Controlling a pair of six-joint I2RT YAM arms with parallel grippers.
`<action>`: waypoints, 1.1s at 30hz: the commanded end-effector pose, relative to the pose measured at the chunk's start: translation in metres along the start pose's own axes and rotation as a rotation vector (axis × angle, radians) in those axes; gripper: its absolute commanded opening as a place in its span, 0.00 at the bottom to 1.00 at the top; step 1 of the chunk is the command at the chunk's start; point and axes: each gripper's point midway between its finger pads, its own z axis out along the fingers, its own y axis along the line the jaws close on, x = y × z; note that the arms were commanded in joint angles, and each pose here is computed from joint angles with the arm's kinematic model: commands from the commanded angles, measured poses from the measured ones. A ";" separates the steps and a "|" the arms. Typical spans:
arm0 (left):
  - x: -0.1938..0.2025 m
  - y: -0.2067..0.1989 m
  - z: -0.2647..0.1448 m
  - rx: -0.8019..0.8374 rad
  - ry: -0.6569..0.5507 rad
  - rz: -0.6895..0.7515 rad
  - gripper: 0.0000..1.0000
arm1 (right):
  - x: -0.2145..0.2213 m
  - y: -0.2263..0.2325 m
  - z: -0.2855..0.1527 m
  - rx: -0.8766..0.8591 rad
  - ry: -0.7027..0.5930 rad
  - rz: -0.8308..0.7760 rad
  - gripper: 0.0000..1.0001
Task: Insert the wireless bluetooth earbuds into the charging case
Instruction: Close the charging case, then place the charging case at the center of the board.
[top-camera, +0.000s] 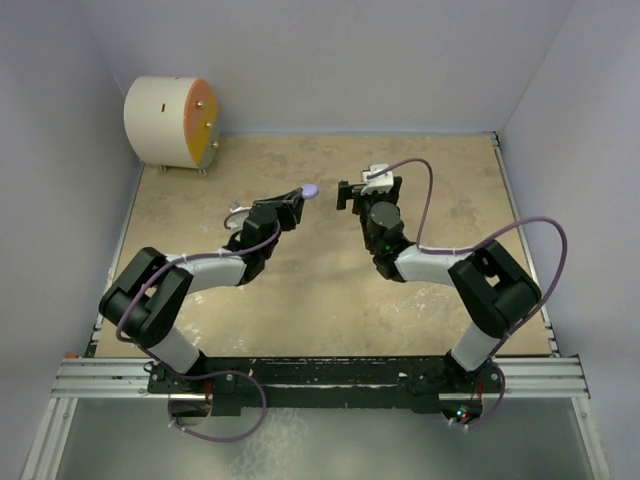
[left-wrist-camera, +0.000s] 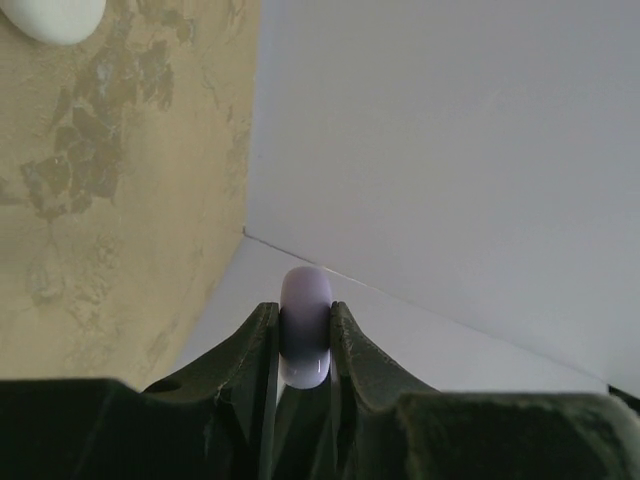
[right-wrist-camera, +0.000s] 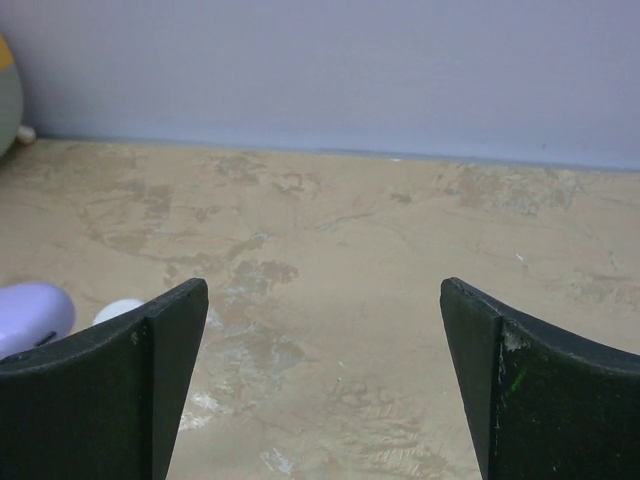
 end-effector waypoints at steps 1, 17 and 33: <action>0.013 0.008 0.020 -0.039 0.053 0.221 0.00 | -0.043 -0.018 -0.007 0.026 -0.052 0.117 1.00; 0.043 0.073 0.091 -0.135 0.188 0.804 0.00 | -0.126 -0.055 -0.036 -0.053 -0.201 0.240 1.00; 0.056 0.101 0.119 -0.210 0.255 0.908 0.27 | -0.133 -0.053 -0.038 -0.090 -0.214 0.249 1.00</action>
